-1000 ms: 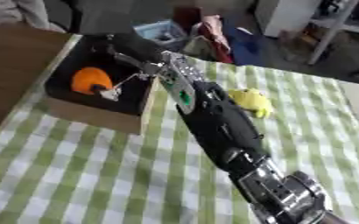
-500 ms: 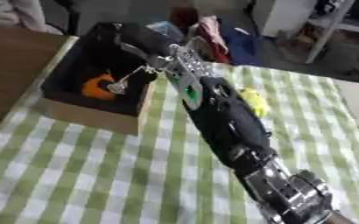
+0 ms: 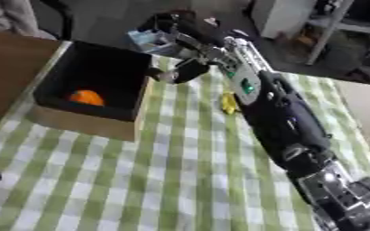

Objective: Pick up objects on the table and place them in the box.

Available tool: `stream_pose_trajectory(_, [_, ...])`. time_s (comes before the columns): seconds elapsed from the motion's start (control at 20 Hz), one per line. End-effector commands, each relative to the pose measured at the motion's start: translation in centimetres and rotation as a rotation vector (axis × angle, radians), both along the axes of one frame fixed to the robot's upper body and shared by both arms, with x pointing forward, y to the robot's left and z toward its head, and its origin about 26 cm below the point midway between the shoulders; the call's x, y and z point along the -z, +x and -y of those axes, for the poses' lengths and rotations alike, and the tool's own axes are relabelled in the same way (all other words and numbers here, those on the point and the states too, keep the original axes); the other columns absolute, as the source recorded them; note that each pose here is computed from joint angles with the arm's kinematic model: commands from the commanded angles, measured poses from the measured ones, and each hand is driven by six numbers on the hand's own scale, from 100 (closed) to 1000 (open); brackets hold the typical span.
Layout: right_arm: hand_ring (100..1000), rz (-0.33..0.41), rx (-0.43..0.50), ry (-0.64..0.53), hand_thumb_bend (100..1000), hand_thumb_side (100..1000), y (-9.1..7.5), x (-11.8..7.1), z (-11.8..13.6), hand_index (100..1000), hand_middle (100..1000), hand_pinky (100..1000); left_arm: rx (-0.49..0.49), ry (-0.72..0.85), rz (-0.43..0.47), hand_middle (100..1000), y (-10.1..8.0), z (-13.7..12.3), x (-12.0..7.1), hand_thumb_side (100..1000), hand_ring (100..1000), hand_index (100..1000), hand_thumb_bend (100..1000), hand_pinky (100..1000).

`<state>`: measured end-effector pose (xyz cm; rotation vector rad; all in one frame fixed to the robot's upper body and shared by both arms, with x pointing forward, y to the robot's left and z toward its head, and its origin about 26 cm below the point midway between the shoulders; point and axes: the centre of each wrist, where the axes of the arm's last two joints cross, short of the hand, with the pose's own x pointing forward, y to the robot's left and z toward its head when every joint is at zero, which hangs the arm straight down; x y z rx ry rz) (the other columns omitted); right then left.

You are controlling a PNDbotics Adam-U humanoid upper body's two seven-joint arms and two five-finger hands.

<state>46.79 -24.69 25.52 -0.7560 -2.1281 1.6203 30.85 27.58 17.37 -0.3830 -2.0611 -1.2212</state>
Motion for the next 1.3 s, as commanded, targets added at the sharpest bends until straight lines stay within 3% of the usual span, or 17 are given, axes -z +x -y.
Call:
stream_pose_trajectory(0.05, [799, 0.003, 0.084, 0.005, 341, 379, -0.4, -1.5, 3.5, 912, 818, 800, -0.015, 0.02, 0.029, 554, -0.2, -0.5, -0.8, 730, 544, 698, 100, 639])
stream_pose_trajectory(0.55, [803, -0.172, 0.331, 0.047, 283, 507, -0.5, 2.5, 10.3, 915, 818, 812, -0.023, 0.019, 0.039, 555, -0.3, -0.6, -0.8, 731, 545, 698, 100, 639])
stream_pose_trajectory(1.3, [805, -0.33, 0.503, 0.058, 258, 624, -0.8, 6.5, 14.1, 908, 812, 816, -0.028, 0.024, 0.044, 556, -0.3, -0.6, -0.7, 736, 546, 699, 100, 640])
